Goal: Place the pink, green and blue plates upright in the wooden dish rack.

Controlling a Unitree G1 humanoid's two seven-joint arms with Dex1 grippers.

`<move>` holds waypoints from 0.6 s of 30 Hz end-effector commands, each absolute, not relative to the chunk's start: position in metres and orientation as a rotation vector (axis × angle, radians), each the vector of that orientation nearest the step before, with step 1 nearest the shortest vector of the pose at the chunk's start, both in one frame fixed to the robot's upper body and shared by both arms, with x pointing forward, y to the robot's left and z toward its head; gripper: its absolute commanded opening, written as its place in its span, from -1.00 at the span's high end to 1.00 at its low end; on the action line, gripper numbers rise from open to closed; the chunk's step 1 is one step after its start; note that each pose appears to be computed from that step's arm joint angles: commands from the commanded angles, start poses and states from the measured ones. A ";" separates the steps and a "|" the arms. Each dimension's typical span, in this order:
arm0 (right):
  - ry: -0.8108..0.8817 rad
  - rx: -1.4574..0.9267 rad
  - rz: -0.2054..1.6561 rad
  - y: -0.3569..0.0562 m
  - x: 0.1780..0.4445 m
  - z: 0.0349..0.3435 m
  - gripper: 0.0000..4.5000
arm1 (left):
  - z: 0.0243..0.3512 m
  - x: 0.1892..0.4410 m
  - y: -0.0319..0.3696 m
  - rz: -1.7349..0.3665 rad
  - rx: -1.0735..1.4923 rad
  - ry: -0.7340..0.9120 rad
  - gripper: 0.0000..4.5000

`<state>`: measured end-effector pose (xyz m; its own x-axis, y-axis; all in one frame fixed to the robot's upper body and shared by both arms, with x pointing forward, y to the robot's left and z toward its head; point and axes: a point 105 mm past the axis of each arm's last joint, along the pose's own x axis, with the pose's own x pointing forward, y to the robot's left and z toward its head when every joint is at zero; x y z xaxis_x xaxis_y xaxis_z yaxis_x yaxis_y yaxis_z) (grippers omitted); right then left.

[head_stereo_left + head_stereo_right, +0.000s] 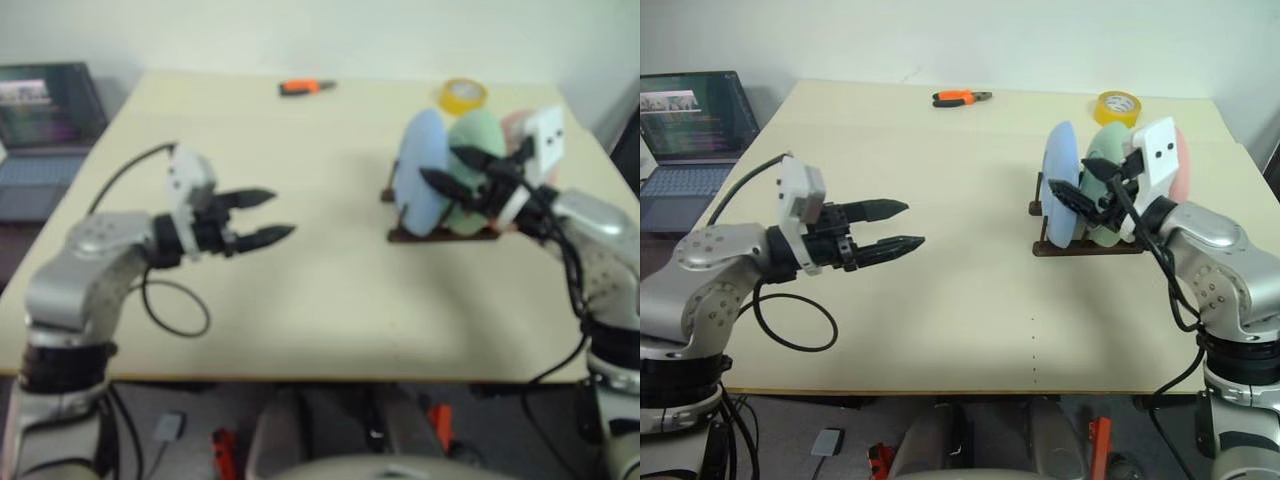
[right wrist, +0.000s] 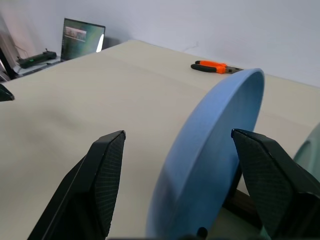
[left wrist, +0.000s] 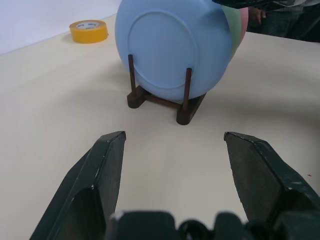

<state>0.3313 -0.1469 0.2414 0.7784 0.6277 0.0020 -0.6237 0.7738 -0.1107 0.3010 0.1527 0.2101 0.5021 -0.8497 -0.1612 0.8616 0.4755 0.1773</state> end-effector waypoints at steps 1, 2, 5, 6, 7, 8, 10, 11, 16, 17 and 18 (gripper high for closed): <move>-0.120 -0.162 0.666 -0.152 0.325 0.261 -0.64 | 0.223 0.300 0.149 -1.057 0.285 -0.001 -0.54; -0.120 -0.167 0.661 -0.154 0.326 0.262 -0.64 | 0.223 0.300 0.150 -1.057 0.285 -0.001 -0.54; -0.124 -0.179 0.656 -0.156 0.325 0.263 -0.64 | 0.222 0.300 0.150 -1.059 0.285 0.000 -0.54; -0.126 -0.184 0.656 -0.157 0.325 0.264 -0.64 | 0.223 0.301 0.150 -1.059 0.285 0.000 -0.54; -0.130 -0.188 0.656 -0.158 0.324 0.265 -0.64 | 0.223 0.301 0.150 -1.059 0.285 -0.001 -0.54; -0.133 -0.193 0.657 -0.159 0.323 0.266 -0.64 | 0.223 0.301 0.150 -1.060 0.286 -0.001 -0.54; -0.140 -0.202 0.659 -0.160 0.322 0.269 -0.64 | 0.223 0.302 0.150 -1.060 0.286 -0.002 -0.54; -0.145 -0.210 0.664 -0.161 0.320 0.271 -0.64 | 0.223 0.302 0.150 -1.060 0.287 -0.003 -0.54; -0.215 -0.191 0.765 -0.176 0.301 0.299 -0.64 | 0.230 0.302 0.154 -1.056 0.290 -0.026 -0.54; -0.251 -0.136 0.799 -0.182 0.295 0.313 -0.64 | 0.231 0.301 0.157 -1.055 0.292 -0.029 -0.54; -0.286 -0.080 0.845 -0.189 0.287 0.326 -0.64 | 0.232 0.300 0.161 -1.048 0.304 -0.025 -0.54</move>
